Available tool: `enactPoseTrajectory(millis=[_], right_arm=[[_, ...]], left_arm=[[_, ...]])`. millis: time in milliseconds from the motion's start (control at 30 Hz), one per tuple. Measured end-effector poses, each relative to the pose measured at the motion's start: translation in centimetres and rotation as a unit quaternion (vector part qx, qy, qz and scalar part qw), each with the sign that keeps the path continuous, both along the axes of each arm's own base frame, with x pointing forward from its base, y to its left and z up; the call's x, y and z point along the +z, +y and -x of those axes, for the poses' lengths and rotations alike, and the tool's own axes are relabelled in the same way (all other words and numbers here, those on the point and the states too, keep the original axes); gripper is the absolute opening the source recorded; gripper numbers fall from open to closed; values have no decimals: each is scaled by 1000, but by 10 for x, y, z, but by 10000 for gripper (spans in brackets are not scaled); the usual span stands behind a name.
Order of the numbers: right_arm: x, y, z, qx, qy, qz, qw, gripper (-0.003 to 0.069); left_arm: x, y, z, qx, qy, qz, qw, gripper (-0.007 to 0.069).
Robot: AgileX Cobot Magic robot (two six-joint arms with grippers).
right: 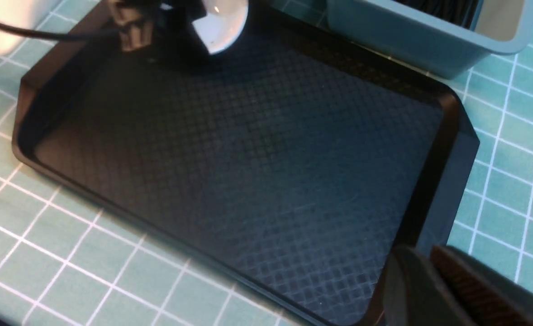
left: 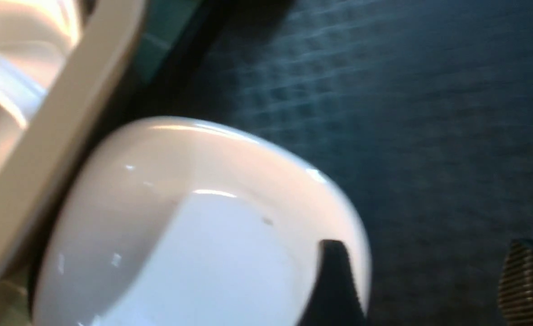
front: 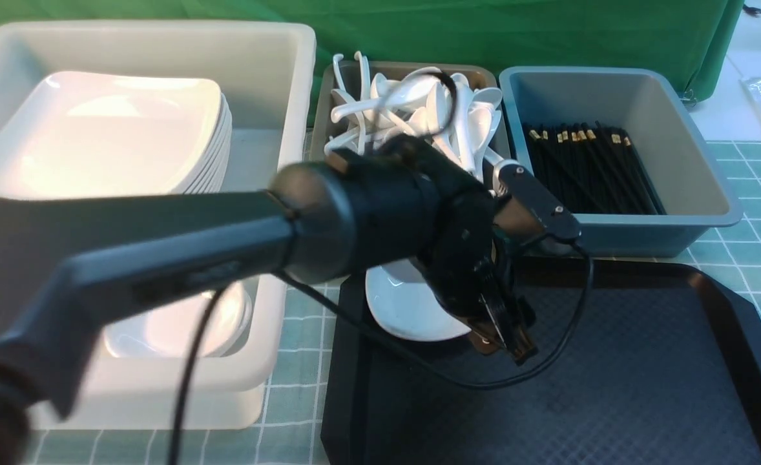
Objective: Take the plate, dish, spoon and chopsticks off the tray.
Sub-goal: Use the left arm to grab a small plate from the dinner plate
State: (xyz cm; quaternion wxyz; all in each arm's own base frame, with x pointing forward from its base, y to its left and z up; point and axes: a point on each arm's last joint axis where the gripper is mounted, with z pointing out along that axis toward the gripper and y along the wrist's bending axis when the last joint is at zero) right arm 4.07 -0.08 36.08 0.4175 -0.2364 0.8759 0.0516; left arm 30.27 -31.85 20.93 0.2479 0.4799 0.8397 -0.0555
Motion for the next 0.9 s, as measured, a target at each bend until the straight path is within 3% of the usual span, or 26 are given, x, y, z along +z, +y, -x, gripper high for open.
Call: enactPoseTrajectory(millis=[67, 200, 433, 467, 500, 567, 600, 800, 900], right_arm=[[0, 0, 0, 4, -2, 5, 1000, 90], [0, 0, 0, 13, -6, 14, 1000, 90], [0, 0, 0, 17, -8, 19, 1000, 90], [0, 0, 0, 17, -8, 19, 1000, 90], [0, 0, 0, 17, -8, 19, 1000, 90], [0, 0, 0, 17, -8, 19, 1000, 90], [0, 0, 0, 17, -8, 19, 1000, 90], [0, 0, 0, 17, -8, 19, 1000, 90], [0, 0, 0, 17, -8, 19, 1000, 90]], left_arm=[[-16, -4, -7, 8, -11, -7, 1000, 535], [-34, -5, -13, 18, -15, -26, 999, 545], [-50, -5, -15, 47, -1, -32, 998, 472], [-50, -5, -15, 57, 3, -27, 998, 389], [-50, -5, -15, 59, 4, -27, 998, 379], [-50, -5, -14, 65, 13, -27, 997, 212], [-49, -5, -15, 62, 8, -27, 998, 174], [-27, -5, -4, 60, 34, -20, 997, 127], [-4, -7, 13, 44, 42, -17, 998, 66]])
